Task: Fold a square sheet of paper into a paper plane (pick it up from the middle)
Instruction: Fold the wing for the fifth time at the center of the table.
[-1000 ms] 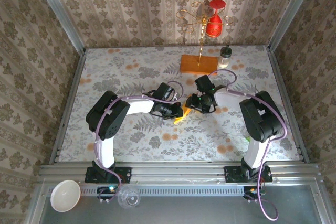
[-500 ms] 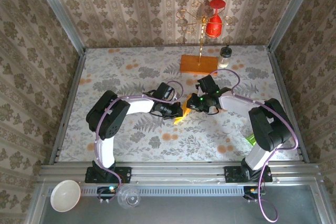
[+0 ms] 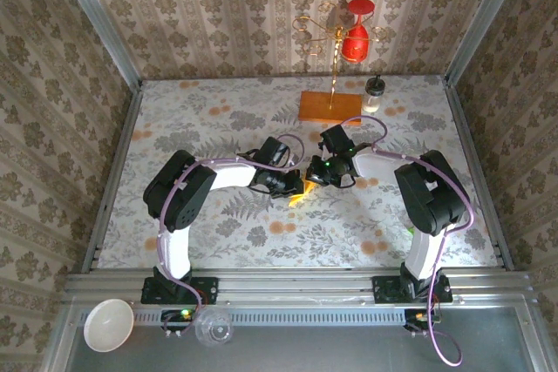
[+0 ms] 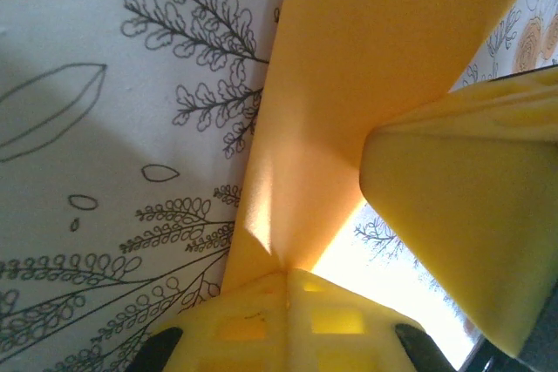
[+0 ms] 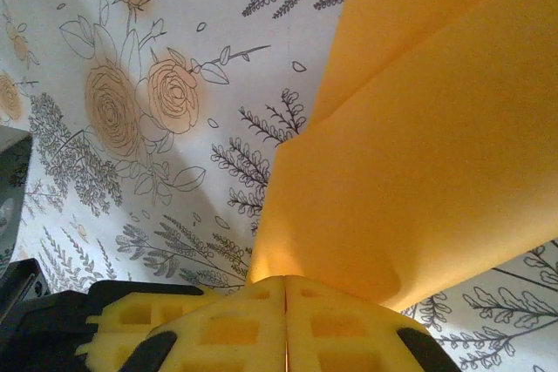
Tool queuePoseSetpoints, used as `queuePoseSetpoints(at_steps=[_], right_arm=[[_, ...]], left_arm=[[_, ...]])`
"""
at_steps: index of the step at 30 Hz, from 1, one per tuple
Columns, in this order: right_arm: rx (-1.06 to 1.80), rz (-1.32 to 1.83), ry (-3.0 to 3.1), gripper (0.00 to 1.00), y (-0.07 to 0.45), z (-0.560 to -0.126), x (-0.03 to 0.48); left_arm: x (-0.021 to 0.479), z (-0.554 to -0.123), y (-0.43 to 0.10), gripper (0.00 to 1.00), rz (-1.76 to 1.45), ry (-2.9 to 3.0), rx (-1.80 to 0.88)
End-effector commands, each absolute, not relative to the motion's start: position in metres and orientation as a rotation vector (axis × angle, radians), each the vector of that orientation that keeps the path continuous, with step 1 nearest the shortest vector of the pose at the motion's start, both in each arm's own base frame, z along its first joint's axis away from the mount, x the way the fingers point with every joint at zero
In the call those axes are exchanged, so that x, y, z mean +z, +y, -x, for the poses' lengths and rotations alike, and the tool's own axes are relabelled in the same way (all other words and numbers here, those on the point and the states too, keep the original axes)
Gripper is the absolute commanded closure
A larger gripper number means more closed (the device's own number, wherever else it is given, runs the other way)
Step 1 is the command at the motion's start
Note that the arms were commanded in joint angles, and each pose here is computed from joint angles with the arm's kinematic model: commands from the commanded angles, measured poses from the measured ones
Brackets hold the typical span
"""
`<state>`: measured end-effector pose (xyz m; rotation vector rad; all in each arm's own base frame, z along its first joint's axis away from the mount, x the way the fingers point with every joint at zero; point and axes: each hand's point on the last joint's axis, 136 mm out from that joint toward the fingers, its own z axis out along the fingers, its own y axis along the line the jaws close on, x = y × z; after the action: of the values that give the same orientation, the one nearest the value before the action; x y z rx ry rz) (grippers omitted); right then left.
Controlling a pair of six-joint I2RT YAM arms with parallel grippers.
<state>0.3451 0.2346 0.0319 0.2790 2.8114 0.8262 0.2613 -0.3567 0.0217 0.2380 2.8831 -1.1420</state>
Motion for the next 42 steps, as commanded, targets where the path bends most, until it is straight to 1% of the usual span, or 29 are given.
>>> queuePoseSetpoints(at_steps=[1,11,21,25,31,38,42], right_arm=[[0.764,-0.334,2.82,0.9,0.224,-0.348,0.019],[0.674,-0.408,2.832,0.9,0.2,-0.352,0.001],[0.677,-0.447,2.815,0.9,0.184,-0.356,-0.011],[0.762,-0.484,2.775,0.9,0.173,-0.367,-0.011],[0.837,-0.599,2.704,0.9,0.144,-0.39,-0.012],[0.815,-0.686,2.643,0.9,0.108,-0.411,-0.01],[0.808,-0.664,2.62,0.9,0.102,-0.42,0.006]], left_arm=[[-0.005,-0.244,-0.338,0.97,-0.179,3.009,-1.03],[-0.013,-0.237,-0.328,0.98,-0.139,3.037,-1.001],[-0.016,-0.233,-0.325,0.99,-0.129,3.051,-0.994],[-0.019,-0.23,-0.322,0.99,-0.123,3.062,-0.987],[-0.022,-0.227,-0.319,0.99,-0.105,3.071,-0.988],[-0.019,-0.227,-0.321,0.99,-0.115,3.065,-0.999],[-0.016,-0.23,-0.324,0.99,-0.127,3.056,-1.01]])
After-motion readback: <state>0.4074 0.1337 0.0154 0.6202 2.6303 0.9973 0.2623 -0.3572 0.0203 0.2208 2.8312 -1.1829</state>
